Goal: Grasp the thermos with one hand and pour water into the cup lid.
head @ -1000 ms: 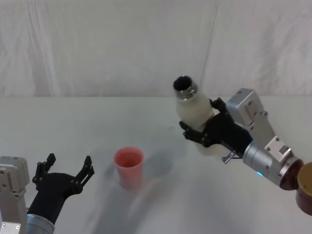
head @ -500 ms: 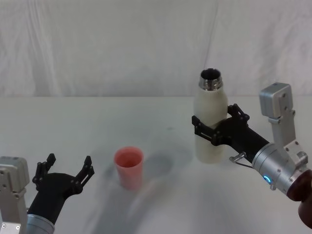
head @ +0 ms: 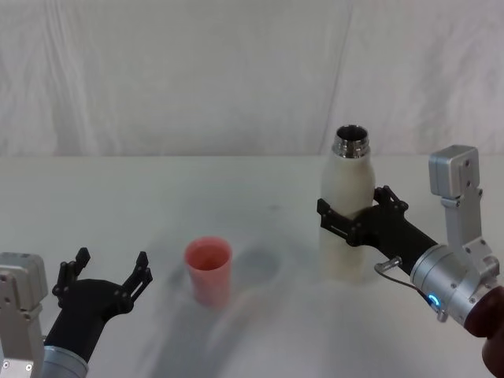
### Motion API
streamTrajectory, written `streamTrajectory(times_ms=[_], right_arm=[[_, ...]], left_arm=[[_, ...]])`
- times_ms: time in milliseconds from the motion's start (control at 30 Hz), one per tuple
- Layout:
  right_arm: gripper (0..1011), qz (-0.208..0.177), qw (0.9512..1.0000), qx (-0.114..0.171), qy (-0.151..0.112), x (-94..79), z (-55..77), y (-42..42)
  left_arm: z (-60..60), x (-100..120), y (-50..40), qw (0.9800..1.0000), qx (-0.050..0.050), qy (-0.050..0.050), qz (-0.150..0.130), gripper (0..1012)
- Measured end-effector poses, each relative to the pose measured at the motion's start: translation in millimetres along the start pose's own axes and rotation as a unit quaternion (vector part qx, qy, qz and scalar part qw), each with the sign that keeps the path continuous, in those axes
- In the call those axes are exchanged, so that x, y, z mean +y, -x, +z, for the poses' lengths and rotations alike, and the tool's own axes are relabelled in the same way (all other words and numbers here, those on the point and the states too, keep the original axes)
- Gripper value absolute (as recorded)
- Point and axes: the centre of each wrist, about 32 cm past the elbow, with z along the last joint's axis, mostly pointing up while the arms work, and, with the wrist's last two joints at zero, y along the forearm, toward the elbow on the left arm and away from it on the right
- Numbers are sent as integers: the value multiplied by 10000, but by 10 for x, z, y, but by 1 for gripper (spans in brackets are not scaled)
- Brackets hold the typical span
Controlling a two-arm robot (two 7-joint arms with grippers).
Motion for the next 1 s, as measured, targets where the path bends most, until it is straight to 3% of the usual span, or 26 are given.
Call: streamTrajectory(times_ms=[400, 1000], right_arm=[[960, -236, 9996, -115, 93, 42, -114, -8], [960, -715, 9972, 231, -24, 93, -223, 39]], left_arm=[[0, 0, 0, 10000, 0, 0, 0, 1001], [0, 0, 0, 10000, 0, 0, 0, 1001]])
